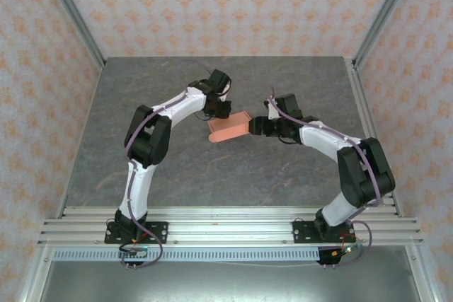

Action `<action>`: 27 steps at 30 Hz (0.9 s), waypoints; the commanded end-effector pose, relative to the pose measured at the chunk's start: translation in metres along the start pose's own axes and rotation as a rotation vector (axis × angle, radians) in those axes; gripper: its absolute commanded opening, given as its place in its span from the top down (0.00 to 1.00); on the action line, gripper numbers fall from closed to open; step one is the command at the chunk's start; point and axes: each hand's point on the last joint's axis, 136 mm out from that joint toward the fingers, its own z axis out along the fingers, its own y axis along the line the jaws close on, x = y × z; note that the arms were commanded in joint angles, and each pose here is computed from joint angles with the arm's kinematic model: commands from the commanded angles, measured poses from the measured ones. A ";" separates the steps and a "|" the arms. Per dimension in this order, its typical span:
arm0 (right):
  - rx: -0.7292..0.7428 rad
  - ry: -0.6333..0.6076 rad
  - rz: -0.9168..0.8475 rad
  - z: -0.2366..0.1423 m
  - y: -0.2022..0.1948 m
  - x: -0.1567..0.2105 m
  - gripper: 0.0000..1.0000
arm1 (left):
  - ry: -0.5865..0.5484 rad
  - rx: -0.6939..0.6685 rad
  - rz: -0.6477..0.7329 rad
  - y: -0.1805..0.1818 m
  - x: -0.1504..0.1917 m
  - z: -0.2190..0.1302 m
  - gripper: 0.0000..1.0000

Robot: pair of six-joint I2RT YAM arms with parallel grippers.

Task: Fold the paper box

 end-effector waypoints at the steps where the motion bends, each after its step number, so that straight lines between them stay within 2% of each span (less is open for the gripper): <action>1: 0.001 -0.078 -0.068 -0.019 0.011 -0.023 0.32 | 0.140 -0.067 -0.003 0.018 0.038 0.019 0.86; 4: 0.012 -0.109 -0.142 -0.029 0.014 -0.023 0.33 | 0.140 -0.066 0.000 0.017 0.038 0.018 0.86; 7: 0.113 -0.203 -0.256 -0.044 0.004 -0.021 0.36 | 0.142 -0.069 0.010 0.017 0.036 0.018 0.86; 10: 0.155 -0.299 -0.347 -0.061 0.004 -0.030 0.41 | 0.150 -0.068 0.027 0.017 0.034 0.019 0.86; 12: 0.152 -0.318 -0.397 -0.068 0.011 -0.037 0.46 | 0.153 -0.073 0.034 0.019 0.029 0.018 0.86; 14: 0.142 -0.318 -0.435 -0.071 0.019 -0.048 0.52 | 0.152 -0.070 0.045 0.020 0.020 0.015 0.86; 17: 0.147 -0.298 -0.450 -0.069 0.024 -0.065 0.52 | 0.130 -0.060 0.044 0.025 0.001 0.007 0.86; 22: 0.128 -0.184 -0.478 -0.059 0.031 -0.075 0.52 | 0.079 -0.047 0.017 0.037 -0.031 -0.012 0.86; 25: 0.190 -0.144 -0.475 -0.061 0.020 -0.075 0.52 | 0.075 -0.024 -0.012 0.043 -0.040 -0.012 0.85; 27: 0.238 -0.162 -0.432 -0.067 0.013 -0.075 0.52 | 0.082 -0.018 -0.025 0.044 -0.039 -0.009 0.86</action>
